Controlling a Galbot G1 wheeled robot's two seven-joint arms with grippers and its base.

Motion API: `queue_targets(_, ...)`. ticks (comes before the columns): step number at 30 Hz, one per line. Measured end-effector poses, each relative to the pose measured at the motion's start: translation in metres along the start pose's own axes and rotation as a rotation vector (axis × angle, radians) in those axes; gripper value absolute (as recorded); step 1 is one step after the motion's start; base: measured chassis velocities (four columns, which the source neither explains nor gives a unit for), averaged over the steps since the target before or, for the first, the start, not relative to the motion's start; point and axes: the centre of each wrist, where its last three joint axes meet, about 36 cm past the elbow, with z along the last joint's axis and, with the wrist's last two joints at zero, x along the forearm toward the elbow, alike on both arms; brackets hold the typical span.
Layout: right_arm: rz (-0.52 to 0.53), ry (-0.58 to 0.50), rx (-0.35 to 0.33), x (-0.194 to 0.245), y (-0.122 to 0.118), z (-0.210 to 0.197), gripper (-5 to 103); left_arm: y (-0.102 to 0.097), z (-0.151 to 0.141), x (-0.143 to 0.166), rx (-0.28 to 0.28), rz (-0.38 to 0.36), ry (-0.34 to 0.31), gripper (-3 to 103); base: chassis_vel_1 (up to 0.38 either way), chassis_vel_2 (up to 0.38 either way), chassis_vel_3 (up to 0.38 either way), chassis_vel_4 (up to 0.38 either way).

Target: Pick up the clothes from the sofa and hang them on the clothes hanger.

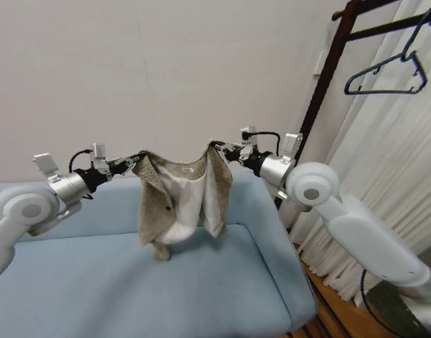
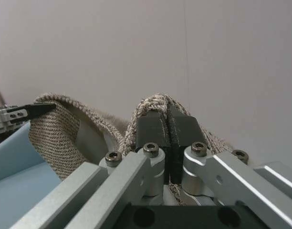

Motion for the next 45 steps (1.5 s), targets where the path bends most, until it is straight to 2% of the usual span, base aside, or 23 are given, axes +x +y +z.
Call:
queue_targets(1, -0.016, 0.018, -0.003, 0.01, 0.006, -0.005, 0, -0.015, 0.001, 0.003, -0.01, 0.027, 0.021, 1, 0.0, 0.0, 0.0, 0.0)
queue_targets(4, -0.052, 0.044, -0.011, 0.03, 0.016, -0.021, 0, -0.045, -0.006, 0.009, -0.035, 0.087, 0.027, 1, 0.0, 0.0, 0.0, 0.0)
queue_targets(5, -0.052, 0.044, -0.011, 0.03, 0.016, -0.021, 0, -0.045, -0.006, 0.009, -0.035, 0.087, 0.027, 1, 0.0, 0.0, 0.0, 0.0)
queue_targets(9, -0.1, 0.063, 0.011, 0.075, 0.038, -0.065, 0, -0.092, -0.033, 0.018, -0.145, 0.193, 0.005, 1, 0.0, 0.0, 0.0, 0.0)
queue_targets(10, -0.103, 0.072, 0.026, 0.088, 0.047, -0.071, 0, -0.101, -0.038, 0.02, -0.162, 0.215, 0.0, 1, 0.0, 0.0, 0.0, 0.0)
queue_targets(11, -0.103, 0.072, 0.026, 0.088, 0.047, -0.071, 0, -0.101, -0.038, 0.02, -0.162, 0.215, 0.0, 1, 0.0, 0.0, 0.0, 0.0)
queue_targets(14, -0.089, 0.116, 0.066, 0.128, 0.075, -0.079, 0, -0.128, -0.052, 0.026, -0.203, 0.277, 0.0, 1, 0.0, 0.0, 0.0, 0.0)
queue_targets(16, -0.085, 0.137, 0.066, 0.138, 0.086, -0.079, 0, -0.141, -0.056, 0.031, -0.212, 0.278, 0.013, 1, 0.0, 0.0, 0.0, 0.0)
queue_targets(18, -0.081, 0.151, 0.063, 0.142, 0.091, -0.078, 0, -0.145, -0.055, 0.033, -0.206, 0.263, 0.025, 1, 0.0, 0.0, 0.0, 0.0)
queue_targets(20, -0.072, 0.179, 0.059, 0.142, 0.097, -0.07, 0, -0.146, -0.047, 0.034, -0.157, 0.204, 0.054, 1, 0.0, 0.0, 0.0, 0.0)
queue_targets(21, -0.07, 0.183, 0.059, 0.142, 0.097, -0.069, 0, -0.146, -0.046, 0.034, -0.153, 0.199, 0.056, 1, 0.0, 0.0, 0.0, 0.0)
queue_targets(22, -0.036, 0.223, 0.062, 0.135, 0.095, -0.053, 0, -0.136, -0.031, 0.032, -0.074, 0.087, 0.09, 1, 0.0, 0.0, 0.0, 0.0)
queue_targets(23, -0.036, 0.223, 0.062, 0.135, 0.095, -0.053, 0, -0.136, -0.031, 0.032, -0.074, 0.087, 0.09, 1, 0.0, 0.0, 0.0, 0.0)
queue_targets(25, 0.018, 0.269, 0.059, 0.123, 0.087, -0.032, 0, -0.118, -0.008, 0.026, 0.034, -0.032, 0.145, 1, 0.0, 0.0, 0.0, 0.0)
queue_targets(28, 0.073, 0.331, 0.035, 0.108, 0.066, 0.01, 0, -0.094, 0.033, 0.024, 0.143, -0.119, 0.225, 1, 0.0, 0.0, 0.0, 0.0)
queue_targets(29, 0.073, 0.331, 0.035, 0.108, 0.066, 0.01, 0, -0.094, 0.033, 0.024, 0.143, -0.119, 0.225, 1, 0.0, 0.0, 0.0, 0.0)
queue_targets(31, 0.099, 0.379, 0.013, 0.099, 0.047, 0.054, 0, -0.075, 0.071, 0.024, 0.224, -0.186, 0.276, 1, 0.0, 0.0, 0.0, 0.0)
queue_targets(34, 0.112, 0.418, -0.044, 0.085, 0.027, 0.116, 0, -0.036, 0.131, 0.015, 0.304, -0.302, 0.341, 1, 0.0, 0.0, 0.0, 0.0)
queue_targets(35, 0.112, 0.418, -0.044, 0.085, 0.027, 0.116, 0, -0.036, 0.131, 0.015, 0.304, -0.302, 0.341, 1, 0.0, 0.0, 0.0, 0.0)
queue_targets(38, 0.137, 0.409, -0.071, 0.063, -0.002, 0.164, 0, 0.002, 0.187, -0.004, 0.331, -0.42, 0.353, 1, 0.0, 0.0, 0.0, 0.0)
queue_targets(40, 0.172, 0.382, -0.044, 0.05, -0.021, 0.182, 0, 0.023, 0.212, -0.024, 0.326, -0.467, 0.326, 1, 0.0, 0.0, 0.0, 0.0)
queue_targets(42, 0.184, 0.368, -0.03, 0.046, -0.029, 0.187, 0, 0.03, 0.218, -0.032, 0.322, -0.476, 0.312, 1, 0.0, 0.0, 0.0, 0.0)
queue_targets(45, 0.219, 0.322, 0.014, 0.028, -0.057, 0.203, 0, 0.056, 0.248, -0.062, 0.307, -0.515, 0.287, 1, 0.0, 0.0, 0.0, 0.0)
